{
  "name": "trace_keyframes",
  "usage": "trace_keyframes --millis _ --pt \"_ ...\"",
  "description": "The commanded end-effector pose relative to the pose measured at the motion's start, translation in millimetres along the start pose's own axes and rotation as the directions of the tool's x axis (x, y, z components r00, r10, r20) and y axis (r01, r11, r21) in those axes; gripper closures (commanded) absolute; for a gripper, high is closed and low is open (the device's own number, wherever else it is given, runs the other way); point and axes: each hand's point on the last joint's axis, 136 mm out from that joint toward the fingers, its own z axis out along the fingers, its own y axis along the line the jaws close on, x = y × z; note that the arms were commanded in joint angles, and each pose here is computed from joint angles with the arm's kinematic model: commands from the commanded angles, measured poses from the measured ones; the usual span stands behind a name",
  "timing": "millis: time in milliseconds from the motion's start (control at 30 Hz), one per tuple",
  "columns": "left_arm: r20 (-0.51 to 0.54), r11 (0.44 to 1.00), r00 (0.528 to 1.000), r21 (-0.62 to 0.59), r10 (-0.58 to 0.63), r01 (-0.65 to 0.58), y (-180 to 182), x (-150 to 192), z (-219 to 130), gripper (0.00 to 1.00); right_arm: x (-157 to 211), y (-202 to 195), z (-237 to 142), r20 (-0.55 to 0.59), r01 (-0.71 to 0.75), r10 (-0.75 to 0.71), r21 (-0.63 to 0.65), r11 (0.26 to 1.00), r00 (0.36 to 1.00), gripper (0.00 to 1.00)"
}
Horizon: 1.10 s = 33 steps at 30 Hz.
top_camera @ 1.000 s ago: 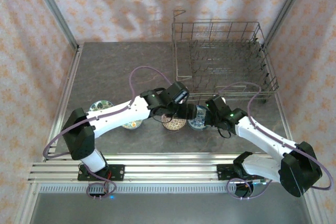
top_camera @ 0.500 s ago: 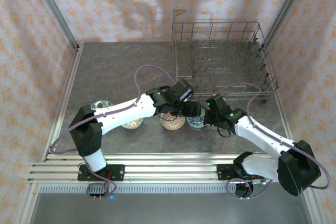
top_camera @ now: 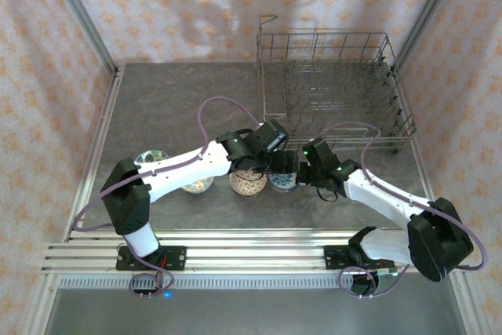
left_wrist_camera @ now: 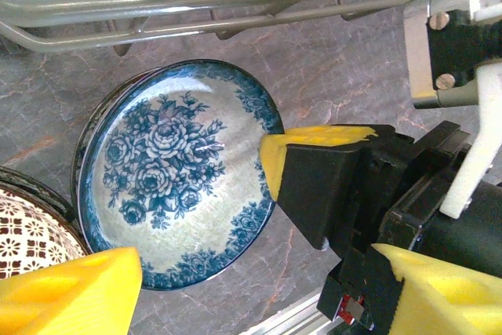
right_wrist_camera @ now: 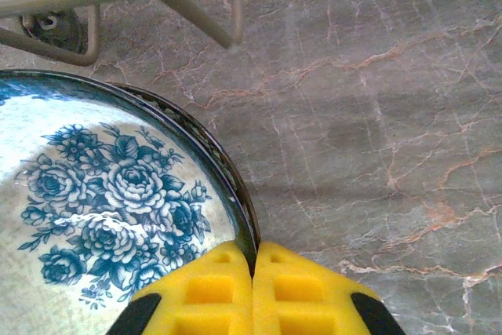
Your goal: Load the bowls into the dish rack
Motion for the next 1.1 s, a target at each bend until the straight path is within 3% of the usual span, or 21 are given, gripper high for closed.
trace_keyframes --millis 0,367,833,1067 --pt "0.015 0.999 1.000 -0.042 -0.015 0.015 3.6 -5.1 -4.2 0.24 19.1 -9.8 0.6 -0.056 0.006 -0.003 0.042 0.999 0.998 0.98" --pt "-0.008 0.995 0.999 -0.098 -0.036 0.035 10.0 -4.9 3.7 0.22 16.3 -38.5 -20.4 0.022 -0.068 0.066 0.115 0.991 0.998 0.98" --pt "-0.105 0.990 0.993 -0.140 -0.050 0.035 16.7 14.6 25.8 0.26 20.7 -39.7 -20.4 -0.021 -0.051 0.054 0.129 0.990 0.998 0.96" --pt "-0.162 0.987 0.985 -0.161 -0.051 0.025 17.7 22.3 40.3 0.32 20.8 -38.2 -20.5 -0.025 -0.050 0.054 0.123 0.991 0.998 0.95"
